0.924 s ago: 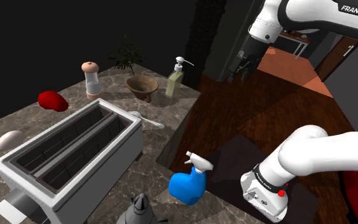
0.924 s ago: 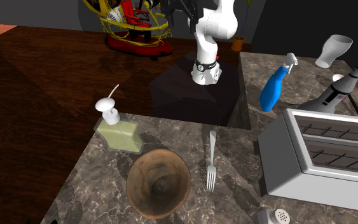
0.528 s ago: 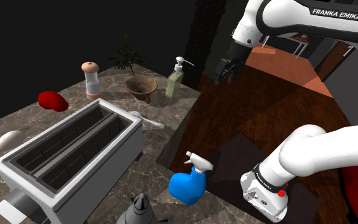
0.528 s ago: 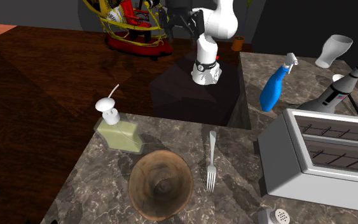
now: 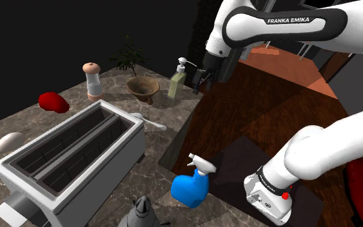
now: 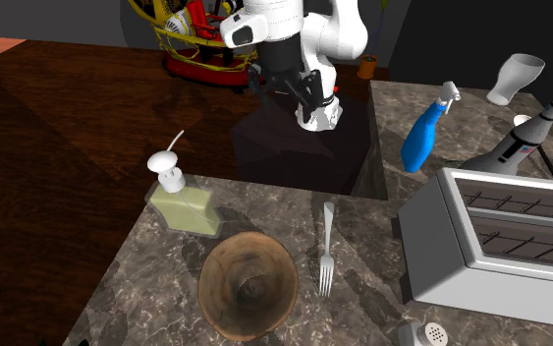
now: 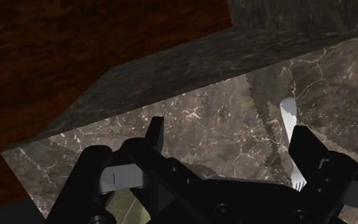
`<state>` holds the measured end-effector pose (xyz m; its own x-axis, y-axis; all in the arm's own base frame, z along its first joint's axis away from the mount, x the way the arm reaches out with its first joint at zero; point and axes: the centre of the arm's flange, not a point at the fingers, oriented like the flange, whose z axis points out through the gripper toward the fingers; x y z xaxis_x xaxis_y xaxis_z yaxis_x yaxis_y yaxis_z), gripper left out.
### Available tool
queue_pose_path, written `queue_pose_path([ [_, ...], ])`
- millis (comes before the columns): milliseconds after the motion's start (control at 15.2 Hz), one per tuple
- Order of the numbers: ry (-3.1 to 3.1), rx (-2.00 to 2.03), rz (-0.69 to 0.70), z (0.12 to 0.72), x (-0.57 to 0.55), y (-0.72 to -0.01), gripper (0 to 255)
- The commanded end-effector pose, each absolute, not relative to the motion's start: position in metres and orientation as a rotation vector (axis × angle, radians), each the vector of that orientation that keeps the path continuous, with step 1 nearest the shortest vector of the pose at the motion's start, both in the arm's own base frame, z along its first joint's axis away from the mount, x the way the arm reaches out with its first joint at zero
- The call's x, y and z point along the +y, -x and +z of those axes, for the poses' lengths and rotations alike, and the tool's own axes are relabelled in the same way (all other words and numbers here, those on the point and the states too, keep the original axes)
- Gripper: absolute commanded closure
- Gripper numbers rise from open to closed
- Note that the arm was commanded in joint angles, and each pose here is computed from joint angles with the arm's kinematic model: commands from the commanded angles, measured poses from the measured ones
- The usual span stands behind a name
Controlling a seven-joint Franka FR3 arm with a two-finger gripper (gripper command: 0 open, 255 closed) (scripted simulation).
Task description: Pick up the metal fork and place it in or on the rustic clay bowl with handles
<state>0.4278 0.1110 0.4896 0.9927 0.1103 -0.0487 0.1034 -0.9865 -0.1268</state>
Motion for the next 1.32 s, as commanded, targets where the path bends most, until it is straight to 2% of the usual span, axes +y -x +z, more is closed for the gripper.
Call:
queue_pose_path([
  [0, 3.002, -0.207, 0.097, 0.472, 0.128, -0.443, 0],
  [858, 2.925, -0.492, 0.181, 0.372, 0.244, -0.530, 0],
  [1254, 2.897, -0.574, 0.205, 0.333, 0.283, -0.548, 0],
])
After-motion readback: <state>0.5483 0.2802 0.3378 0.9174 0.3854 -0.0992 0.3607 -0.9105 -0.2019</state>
